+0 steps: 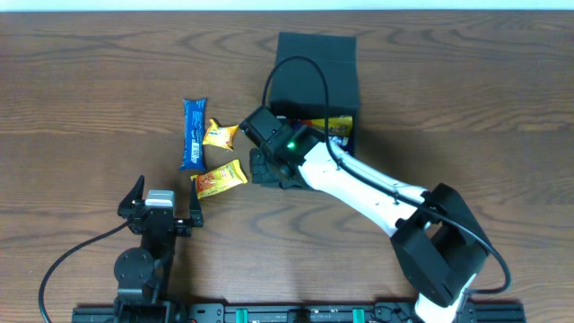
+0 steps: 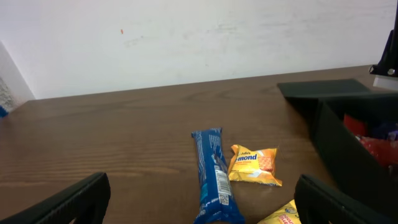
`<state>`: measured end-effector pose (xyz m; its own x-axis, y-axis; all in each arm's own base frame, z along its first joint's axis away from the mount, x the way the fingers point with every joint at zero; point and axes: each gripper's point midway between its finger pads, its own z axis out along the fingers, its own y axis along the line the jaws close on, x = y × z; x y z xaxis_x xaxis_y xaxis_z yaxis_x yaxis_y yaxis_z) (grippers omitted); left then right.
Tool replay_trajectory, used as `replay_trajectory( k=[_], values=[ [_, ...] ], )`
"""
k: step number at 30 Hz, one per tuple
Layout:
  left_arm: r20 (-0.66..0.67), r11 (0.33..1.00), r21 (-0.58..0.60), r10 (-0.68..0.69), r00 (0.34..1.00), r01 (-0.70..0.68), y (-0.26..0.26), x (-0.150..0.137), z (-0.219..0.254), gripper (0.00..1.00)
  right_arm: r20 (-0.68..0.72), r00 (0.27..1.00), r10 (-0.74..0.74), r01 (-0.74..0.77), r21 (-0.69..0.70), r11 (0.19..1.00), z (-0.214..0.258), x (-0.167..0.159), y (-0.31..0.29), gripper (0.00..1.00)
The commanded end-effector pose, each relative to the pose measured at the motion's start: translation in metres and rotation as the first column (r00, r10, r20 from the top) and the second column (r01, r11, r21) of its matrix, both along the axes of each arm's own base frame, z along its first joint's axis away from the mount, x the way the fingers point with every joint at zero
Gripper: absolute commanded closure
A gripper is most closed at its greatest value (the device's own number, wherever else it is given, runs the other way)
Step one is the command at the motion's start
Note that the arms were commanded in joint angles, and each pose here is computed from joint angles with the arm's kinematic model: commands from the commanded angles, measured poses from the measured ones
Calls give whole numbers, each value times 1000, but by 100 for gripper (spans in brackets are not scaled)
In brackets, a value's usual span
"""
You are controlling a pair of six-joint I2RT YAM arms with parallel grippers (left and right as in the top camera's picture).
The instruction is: Pack container
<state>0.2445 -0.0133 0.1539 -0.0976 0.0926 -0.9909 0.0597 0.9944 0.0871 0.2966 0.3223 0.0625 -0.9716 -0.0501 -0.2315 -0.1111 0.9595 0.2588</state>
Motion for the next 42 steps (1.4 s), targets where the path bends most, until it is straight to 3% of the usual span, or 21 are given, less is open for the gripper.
replay_trajectory(
  k=[1, 10, 19, 24, 32, 42],
  values=[
    [-57, 1000, 2, 22, 998, -22, 4, -1, -19, 5, -48, 998, 41, -40, 24, 999, -2, -23, 14, 98],
    [-57, 1000, 2, 22, 998, -22, 4, -1, -19, 5, -36, 997, 72, -71, 13, 997, -2, -33, 23, 98],
    [-58, 1000, 2, 22, 998, -22, 4, -1, -19, 4, 87, 995, 55, -52, -33, 998, 16, -4, 17, 98],
    [-58, 1000, 2, 22, 998, -22, 4, -1, -19, 5, 227, 973, 33, 15, -206, 978, 47, 30, -17, 99],
    [-58, 1000, 2, 22, 998, -22, 4, -1, -19, 5, 232, 960, 156, -87, -282, 955, 78, 59, -56, 99],
    [-57, 1000, 2, 22, 998, -22, 4, -1, -19, 4, 337, 912, 234, -174, -200, 964, 173, 70, -150, 98]
  ],
)
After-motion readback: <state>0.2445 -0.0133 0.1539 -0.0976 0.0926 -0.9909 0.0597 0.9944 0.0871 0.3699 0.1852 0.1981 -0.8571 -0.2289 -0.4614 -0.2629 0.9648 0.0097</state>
